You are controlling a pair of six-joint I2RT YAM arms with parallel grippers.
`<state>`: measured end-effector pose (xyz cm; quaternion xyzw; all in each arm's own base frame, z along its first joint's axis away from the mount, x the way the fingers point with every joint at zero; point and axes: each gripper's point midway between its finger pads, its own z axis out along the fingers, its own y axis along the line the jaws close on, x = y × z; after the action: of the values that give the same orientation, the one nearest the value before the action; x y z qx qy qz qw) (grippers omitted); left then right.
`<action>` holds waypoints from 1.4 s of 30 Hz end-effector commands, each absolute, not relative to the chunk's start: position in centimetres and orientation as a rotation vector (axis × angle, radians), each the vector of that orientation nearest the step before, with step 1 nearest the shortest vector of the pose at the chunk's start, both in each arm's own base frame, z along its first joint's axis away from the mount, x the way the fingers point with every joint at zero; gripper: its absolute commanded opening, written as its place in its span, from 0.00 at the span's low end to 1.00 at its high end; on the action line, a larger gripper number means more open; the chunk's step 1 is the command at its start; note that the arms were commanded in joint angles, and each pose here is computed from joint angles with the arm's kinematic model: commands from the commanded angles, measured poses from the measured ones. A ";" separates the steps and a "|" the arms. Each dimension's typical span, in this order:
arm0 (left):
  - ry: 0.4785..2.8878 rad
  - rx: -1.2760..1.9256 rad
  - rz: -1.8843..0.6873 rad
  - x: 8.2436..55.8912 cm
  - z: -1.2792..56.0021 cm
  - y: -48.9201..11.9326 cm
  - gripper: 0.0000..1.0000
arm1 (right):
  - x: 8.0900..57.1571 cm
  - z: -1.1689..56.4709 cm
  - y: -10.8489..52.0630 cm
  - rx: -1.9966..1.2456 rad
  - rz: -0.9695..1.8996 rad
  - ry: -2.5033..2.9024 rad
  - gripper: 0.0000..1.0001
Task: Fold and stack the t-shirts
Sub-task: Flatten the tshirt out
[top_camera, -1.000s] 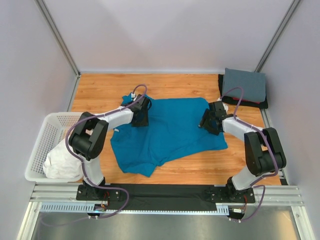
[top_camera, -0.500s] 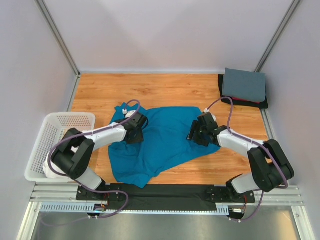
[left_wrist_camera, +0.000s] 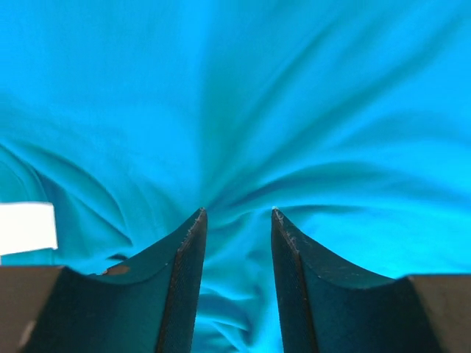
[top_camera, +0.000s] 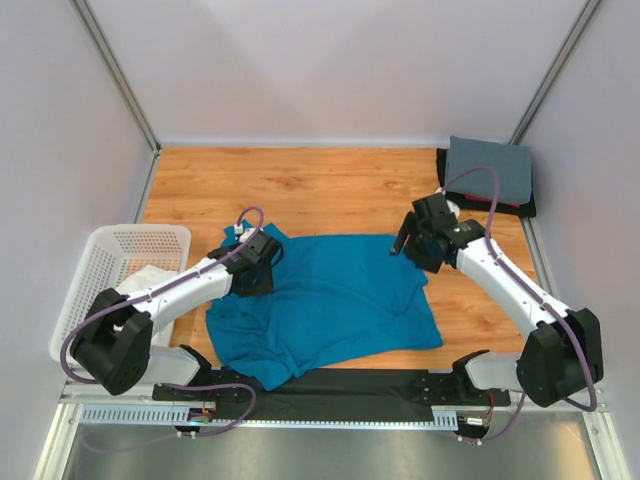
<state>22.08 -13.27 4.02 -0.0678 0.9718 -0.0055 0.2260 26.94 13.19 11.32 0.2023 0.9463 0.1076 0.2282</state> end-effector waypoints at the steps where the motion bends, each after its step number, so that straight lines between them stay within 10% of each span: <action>1: 2.561 -0.127 -0.054 25.4 8.3 -14.6 0.48 | 29.5 13.9 9.5 0.680 0.177 2.458 0.70; 25: 2.560 -0.059 -0.170 25.4 8.2 -16.3 0.48 | 33.8 2.6 8.7 0.793 0.372 2.564 0.61; 28: 2.553 -0.060 -0.165 25.4 8.4 -16.1 0.47 | 34.0 2.7 9.4 0.762 0.384 2.575 0.48; 32: 2.552 -0.062 -0.155 25.2 8.5 -15.8 0.47 | 34.3 4.6 10.7 0.641 0.355 2.532 0.00; 42: 2.554 -0.052 -0.152 25.2 8.3 -15.8 0.47 | 30.9 8.5 17.5 0.008 0.186 2.350 0.01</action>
<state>24.90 -15.73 7.69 -0.0267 0.9603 -0.0520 0.2727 31.45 16.98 8.33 0.0596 0.9318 0.1008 0.3435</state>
